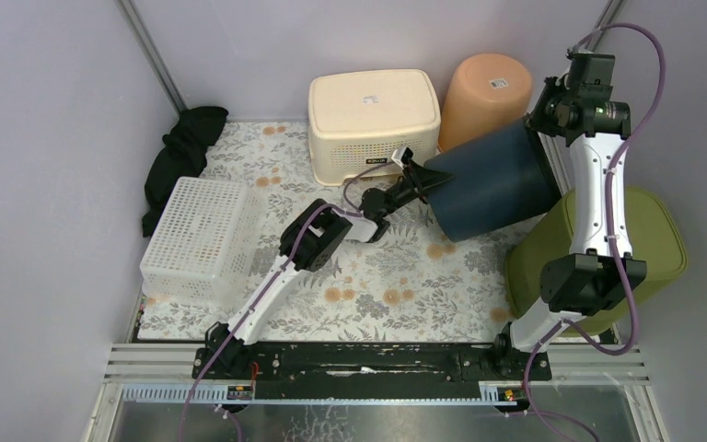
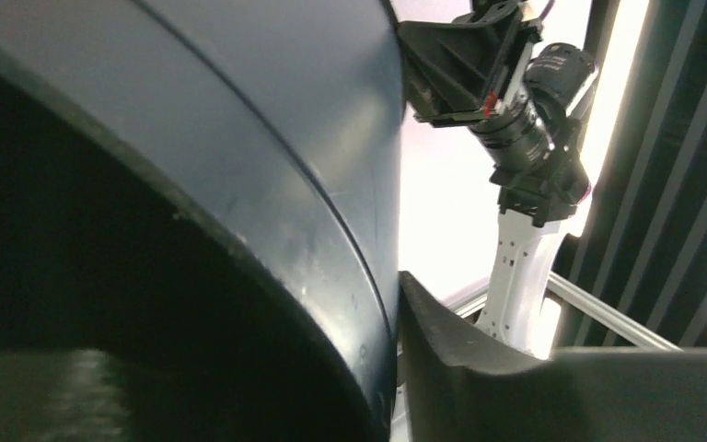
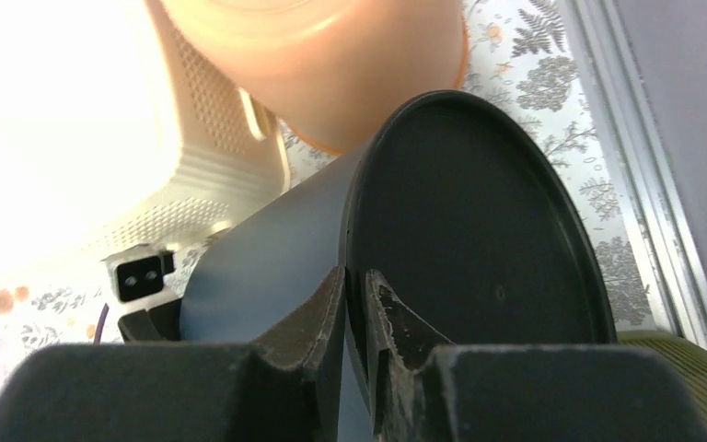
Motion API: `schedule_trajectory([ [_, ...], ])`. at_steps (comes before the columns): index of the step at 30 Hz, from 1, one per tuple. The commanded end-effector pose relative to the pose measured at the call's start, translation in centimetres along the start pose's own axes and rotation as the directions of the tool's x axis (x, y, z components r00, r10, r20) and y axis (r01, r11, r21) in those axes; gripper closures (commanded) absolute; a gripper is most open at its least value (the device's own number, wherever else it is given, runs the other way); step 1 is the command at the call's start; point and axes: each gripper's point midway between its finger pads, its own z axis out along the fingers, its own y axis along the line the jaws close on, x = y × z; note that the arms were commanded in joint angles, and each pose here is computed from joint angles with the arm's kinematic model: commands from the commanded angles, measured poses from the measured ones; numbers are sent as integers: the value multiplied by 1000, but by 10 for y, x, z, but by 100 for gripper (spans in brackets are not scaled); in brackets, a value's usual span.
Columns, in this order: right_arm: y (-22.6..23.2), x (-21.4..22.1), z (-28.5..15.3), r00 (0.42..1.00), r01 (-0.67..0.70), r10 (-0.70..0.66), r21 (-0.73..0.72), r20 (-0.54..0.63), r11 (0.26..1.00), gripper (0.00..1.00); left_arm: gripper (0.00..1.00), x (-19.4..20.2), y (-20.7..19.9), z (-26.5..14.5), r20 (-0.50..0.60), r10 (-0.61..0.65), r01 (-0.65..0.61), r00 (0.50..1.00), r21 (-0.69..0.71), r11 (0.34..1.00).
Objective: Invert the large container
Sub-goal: Turn the container upside down at the center of the board.
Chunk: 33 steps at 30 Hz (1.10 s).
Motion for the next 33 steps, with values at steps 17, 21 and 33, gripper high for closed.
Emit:
schedule_trajectory([
  [17, 97, 50, -45, 984, 140, -160, -228, -73, 964, 82, 42, 9, 108, -131, -227, 70, -224, 971, -777, 588],
  [21, 111, 64, -45, 980, 151, -178, -256, -85, 955, 82, 39, 2, 112, -166, -244, 71, -250, 967, -868, 428],
  [33, 146, 115, -49, 947, 245, -294, -309, -125, 919, 80, 33, 5, 131, -230, -297, 3, -290, 955, -931, 223],
])
